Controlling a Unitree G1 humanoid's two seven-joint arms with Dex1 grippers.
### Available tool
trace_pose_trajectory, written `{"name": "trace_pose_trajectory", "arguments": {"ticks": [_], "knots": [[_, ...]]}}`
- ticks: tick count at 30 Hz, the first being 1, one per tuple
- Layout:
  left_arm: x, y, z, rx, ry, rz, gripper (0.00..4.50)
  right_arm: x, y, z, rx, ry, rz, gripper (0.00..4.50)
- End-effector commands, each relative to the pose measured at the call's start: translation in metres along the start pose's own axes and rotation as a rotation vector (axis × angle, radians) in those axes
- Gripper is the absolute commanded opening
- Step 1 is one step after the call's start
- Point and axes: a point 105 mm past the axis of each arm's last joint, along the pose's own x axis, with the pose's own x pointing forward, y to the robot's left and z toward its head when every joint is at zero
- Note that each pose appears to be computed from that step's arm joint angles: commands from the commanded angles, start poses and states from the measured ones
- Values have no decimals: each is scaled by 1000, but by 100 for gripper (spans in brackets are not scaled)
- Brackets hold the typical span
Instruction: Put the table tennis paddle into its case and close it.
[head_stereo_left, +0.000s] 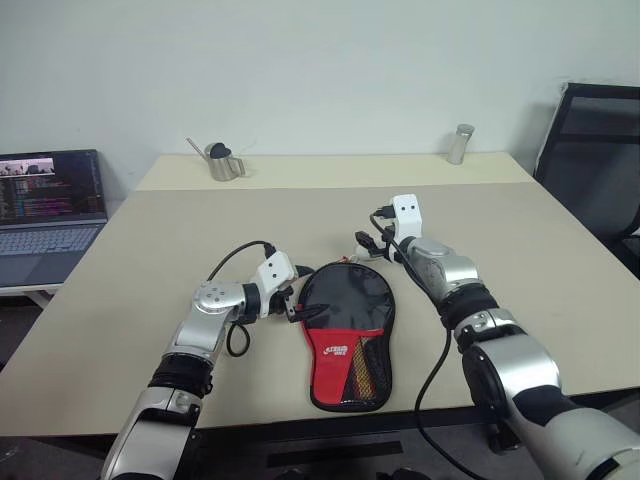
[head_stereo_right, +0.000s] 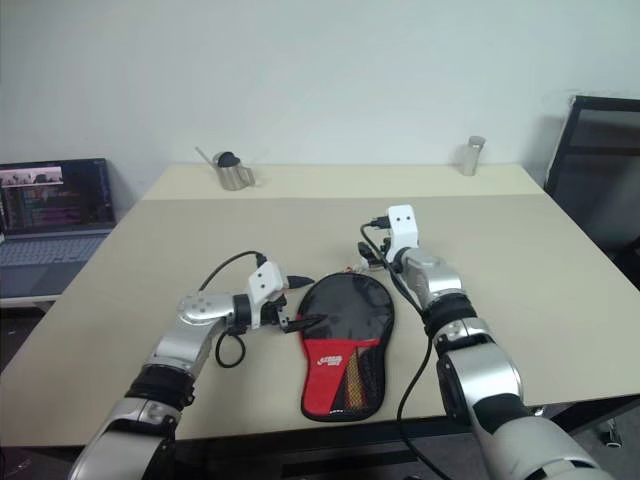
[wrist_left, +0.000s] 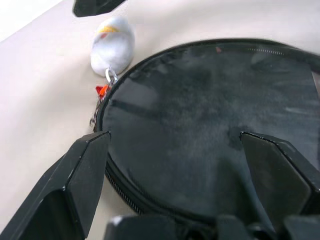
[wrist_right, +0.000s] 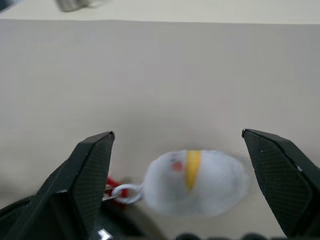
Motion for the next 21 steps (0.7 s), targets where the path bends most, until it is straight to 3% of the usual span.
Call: {"name": "trace_pose_trajectory", "arguments": {"ticks": [1, 10, 21], "knots": [[-7, 4, 13, 42, -31, 25, 448, 3, -7, 10, -17, -48, -68, 450], [-20, 4, 9, 55, 3, 55, 448, 10, 12, -14, 120, 20, -48, 450], [-7, -4, 1, 76, 24, 12, 450, 12, 23, -18, 104, 40, -24, 87]]}}
